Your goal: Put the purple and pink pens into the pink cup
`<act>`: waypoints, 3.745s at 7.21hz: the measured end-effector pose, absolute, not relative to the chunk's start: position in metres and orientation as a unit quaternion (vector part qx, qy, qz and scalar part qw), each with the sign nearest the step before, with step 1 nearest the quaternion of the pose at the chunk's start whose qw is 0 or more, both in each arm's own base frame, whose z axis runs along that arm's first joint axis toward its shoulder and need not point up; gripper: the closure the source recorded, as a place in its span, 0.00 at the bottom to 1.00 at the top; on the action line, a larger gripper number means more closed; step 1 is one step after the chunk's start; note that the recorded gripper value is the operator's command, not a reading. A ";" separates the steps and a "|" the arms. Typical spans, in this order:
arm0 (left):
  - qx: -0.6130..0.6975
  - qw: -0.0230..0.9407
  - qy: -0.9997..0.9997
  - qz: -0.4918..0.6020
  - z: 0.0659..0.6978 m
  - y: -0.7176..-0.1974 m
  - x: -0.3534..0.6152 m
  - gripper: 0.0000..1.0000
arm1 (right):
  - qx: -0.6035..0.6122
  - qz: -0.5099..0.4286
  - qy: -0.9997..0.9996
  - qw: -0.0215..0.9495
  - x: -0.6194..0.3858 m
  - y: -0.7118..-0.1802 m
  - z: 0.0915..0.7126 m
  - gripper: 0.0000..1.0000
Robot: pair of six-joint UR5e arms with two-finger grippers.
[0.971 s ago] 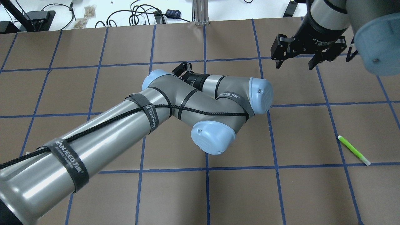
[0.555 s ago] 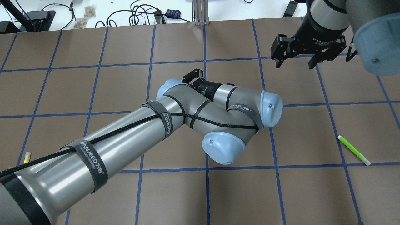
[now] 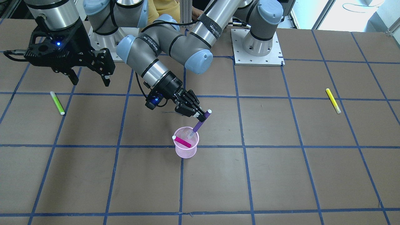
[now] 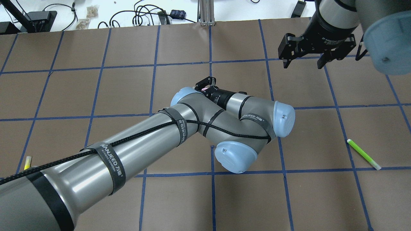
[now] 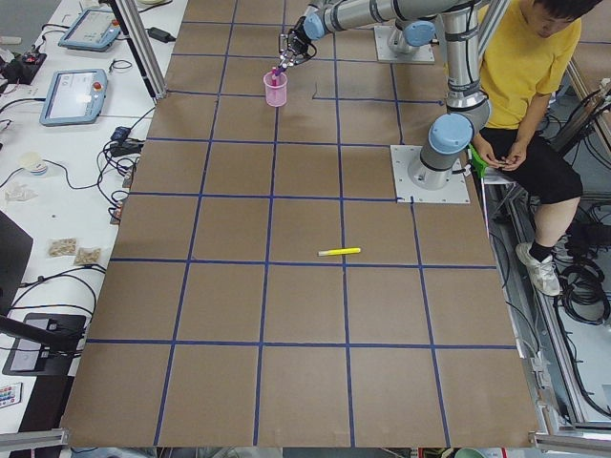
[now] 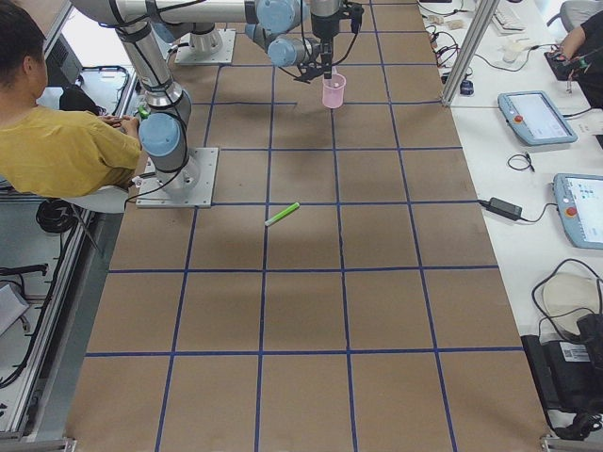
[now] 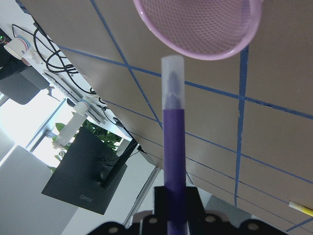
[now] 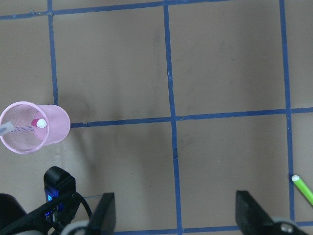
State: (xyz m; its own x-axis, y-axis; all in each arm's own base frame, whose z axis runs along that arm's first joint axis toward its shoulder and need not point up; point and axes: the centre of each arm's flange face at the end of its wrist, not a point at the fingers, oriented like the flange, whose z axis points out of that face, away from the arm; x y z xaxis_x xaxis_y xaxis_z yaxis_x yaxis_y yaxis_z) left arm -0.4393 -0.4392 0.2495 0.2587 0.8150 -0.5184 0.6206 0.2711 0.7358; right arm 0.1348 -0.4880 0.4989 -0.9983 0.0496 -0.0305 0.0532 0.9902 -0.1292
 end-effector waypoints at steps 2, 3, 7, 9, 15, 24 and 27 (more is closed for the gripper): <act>0.598 0.522 0.600 0.095 0.240 -0.440 -0.442 1.00 | 0.019 -0.067 0.997 0.015 0.134 -0.489 0.500 0.09; 0.599 0.521 0.601 0.095 0.239 -0.440 -0.442 0.90 | 0.016 -0.068 0.997 0.015 0.133 -0.489 0.501 0.09; 0.600 0.517 0.603 0.096 0.236 -0.440 -0.443 0.47 | 0.014 -0.067 0.998 0.016 0.133 -0.489 0.500 0.09; 0.600 0.516 0.604 0.095 0.236 -0.440 -0.444 0.42 | 0.014 -0.065 0.998 0.017 0.133 -0.489 0.499 0.09; 0.619 0.403 0.661 0.133 0.264 -0.446 -0.368 0.15 | 0.014 -0.063 0.998 0.016 0.133 -0.488 0.497 0.09; 0.234 0.050 0.969 -0.055 0.492 -0.501 -0.111 0.00 | -0.006 -0.014 1.000 0.003 0.142 -0.502 0.498 0.08; 0.048 0.008 0.997 -0.057 0.525 -0.501 -0.089 0.00 | -0.008 -0.005 1.000 0.007 0.144 -0.506 0.498 0.05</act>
State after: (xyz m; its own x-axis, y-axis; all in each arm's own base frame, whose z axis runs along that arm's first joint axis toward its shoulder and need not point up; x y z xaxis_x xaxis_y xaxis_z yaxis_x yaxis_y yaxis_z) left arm -0.0891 -0.5014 0.5253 -0.9953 0.0949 -0.0216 0.0967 0.9888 -0.1138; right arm 0.1442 -0.5058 0.4984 -0.9998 -0.0165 -0.0136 -0.0164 0.9998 -0.0111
